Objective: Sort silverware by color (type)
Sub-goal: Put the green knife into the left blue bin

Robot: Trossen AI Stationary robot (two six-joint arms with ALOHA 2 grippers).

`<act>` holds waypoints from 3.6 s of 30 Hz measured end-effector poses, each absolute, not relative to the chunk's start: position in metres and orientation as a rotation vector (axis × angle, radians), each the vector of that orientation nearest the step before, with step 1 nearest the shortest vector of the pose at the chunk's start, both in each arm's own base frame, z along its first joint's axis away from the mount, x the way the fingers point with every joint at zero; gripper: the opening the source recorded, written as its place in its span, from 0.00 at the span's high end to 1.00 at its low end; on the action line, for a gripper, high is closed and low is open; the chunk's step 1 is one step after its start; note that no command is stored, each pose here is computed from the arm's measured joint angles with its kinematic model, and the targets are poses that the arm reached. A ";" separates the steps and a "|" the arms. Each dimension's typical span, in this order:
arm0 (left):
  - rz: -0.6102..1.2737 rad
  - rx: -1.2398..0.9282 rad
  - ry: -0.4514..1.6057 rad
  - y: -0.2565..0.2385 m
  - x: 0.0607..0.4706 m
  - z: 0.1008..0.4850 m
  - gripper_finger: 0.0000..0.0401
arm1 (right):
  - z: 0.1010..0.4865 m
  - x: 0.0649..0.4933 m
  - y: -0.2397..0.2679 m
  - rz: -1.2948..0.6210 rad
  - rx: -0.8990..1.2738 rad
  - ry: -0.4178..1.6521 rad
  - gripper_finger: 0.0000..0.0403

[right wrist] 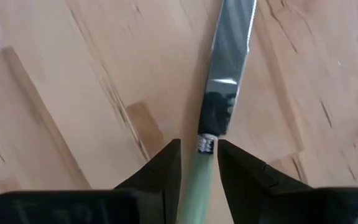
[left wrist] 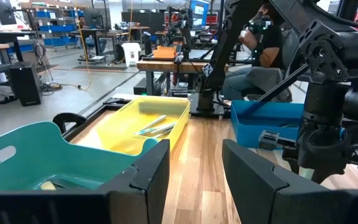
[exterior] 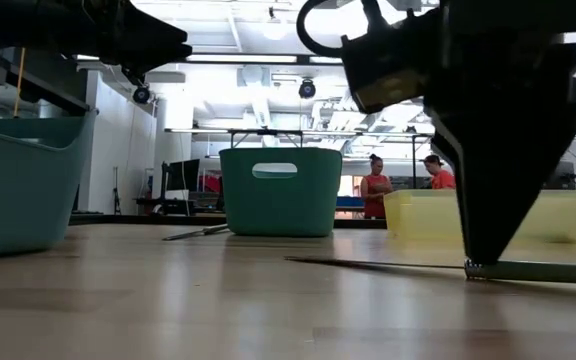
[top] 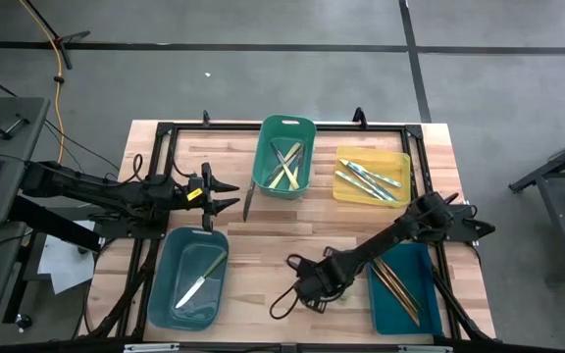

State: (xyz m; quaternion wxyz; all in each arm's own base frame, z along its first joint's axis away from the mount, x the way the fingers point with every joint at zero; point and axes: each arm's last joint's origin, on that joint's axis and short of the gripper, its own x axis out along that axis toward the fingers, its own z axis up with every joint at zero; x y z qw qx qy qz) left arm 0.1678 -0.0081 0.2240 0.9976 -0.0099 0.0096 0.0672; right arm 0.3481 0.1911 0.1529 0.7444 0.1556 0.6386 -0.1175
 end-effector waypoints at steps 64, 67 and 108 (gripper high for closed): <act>0.135 -0.021 0.019 -0.008 0.168 0.224 0.65 | 0.138 0.352 0.189 -0.243 0.295 1.431 0.92; 0.135 -0.021 0.019 -0.008 0.168 0.224 0.65 | 0.138 0.352 0.189 -0.246 0.291 1.427 0.92; 0.135 -0.020 0.024 -0.008 0.168 0.224 0.65 | 0.230 0.317 0.155 -0.395 0.199 1.323 0.92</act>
